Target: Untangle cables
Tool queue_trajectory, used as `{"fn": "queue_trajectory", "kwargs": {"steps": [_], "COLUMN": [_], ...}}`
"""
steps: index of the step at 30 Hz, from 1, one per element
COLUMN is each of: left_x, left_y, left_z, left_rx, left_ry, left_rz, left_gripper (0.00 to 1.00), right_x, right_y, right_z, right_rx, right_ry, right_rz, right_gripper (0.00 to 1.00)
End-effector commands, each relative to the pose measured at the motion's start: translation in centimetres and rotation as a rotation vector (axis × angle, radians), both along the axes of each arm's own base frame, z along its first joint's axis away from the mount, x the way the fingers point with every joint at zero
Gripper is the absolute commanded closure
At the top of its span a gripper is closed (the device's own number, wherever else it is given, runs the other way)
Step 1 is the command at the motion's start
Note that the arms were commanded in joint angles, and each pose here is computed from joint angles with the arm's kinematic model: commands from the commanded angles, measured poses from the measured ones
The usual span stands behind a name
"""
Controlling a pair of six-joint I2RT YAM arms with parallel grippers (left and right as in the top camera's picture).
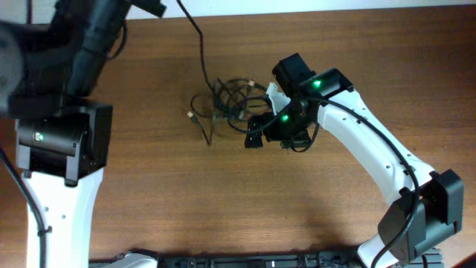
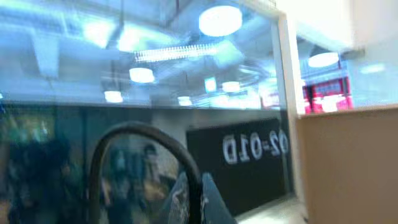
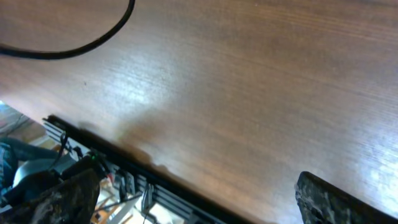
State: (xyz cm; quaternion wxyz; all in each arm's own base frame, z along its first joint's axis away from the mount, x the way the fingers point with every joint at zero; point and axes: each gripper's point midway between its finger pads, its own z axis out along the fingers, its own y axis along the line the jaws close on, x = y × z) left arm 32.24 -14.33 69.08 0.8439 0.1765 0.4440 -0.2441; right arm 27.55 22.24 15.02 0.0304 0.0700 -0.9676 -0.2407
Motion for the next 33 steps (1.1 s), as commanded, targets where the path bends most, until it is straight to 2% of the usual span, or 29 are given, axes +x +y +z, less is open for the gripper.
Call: {"fn": "queue_trajectory", "kwargs": {"steps": [1,4,7,10,11,13,15,16,21,22,23,25,26,28,30,32,33], "left_x": [-2.9,-4.3,-3.2,0.8,2.7,4.3,4.7,5.0,6.0,6.0,5.9,5.9,5.9,5.6,3.3,-0.3,-1.2], "left_y": [1.7,2.2,2.8,2.9,3.3,3.4,3.3,4.1,5.6,5.6,5.6,5.6,5.6,5.7,6.2,7.1,7.4], "left_z": [3.7,5.1,4.6,0.8,-1.0,-3.0,-3.7,-3.7,-5.3,-5.2,-5.1,-5.1,-5.1,-4.2,-0.8,3.0,3.8], "left_rx": [-0.035,-0.066,-0.06,0.054,0.063,0.081,0.081,0.06,0.054,0.053,0.05,0.051,0.051,0.033,-0.036,-0.112,-0.132], "left_ry": [-0.189,-0.27,-0.232,-0.074,0.017,0.101,0.135,0.147,0.228,0.225,0.221,0.222,0.221,0.186,0.055,-0.097,-0.133], "left_rz": [0.078,0.085,0.147,0.266,0.303,0.328,0.322,0.366,0.449,0.448,0.448,0.448,0.448,0.448,0.444,0.438,0.436], "left_gripper": [1.0,1.0,1.0,1.0,1.0,1.0,1.0,1.0,1.0,1.0,1.0,1.0,1.0,1.0,1.0,1.0,1.0], "right_x": [0.4,0.5,0.8,1.2,1.5,2.0,2.9,3.9,4.3,4.4,4.5,4.6,4.8,4.4,4.0,4.2,4.3], "right_y": [0.1,0.2,0.3,0.6,0.9,2.5,5.4,6.9,9.9,9.9,10.0,9.5,8.4,3.6,-3.7,-7.3,-8.0], "right_z": [0.0,0.0,0.1,0.2,0.3,0.6,1.0,0.7,-3.1,-4.7,-5.6,-6.7,-7.2,-8.2,-9.0,-9.0,-8.9], "right_rx": [-0.005,-0.003,0.003,0.013,0.018,0.059,0.117,0.119,0.084,0.062,0.051,0.017,-0.04,-0.225,-0.464,-0.512,-0.508], "right_ry": [-0.017,-0.023,-0.034,-0.024,-0.019,-0.05,-0.128,-0.148,-0.13,-0.106,-0.092,-0.091,-0.101,-0.069,0.002,0.065,0.08], "right_rz": [-0.001,-0.001,-0.002,-0.059,-0.091,-0.087,-0.064,-0.134,-0.143,-0.142,-0.142,-0.133,-0.153,-0.217,-0.352,-0.428,-0.441], "right_gripper": [0.02,0.02,0.02,0.02,0.02,0.02,0.02,0.02,0.01,0.12,0.32,0.84,0.96,0.96,0.96,0.96,0.94]}}
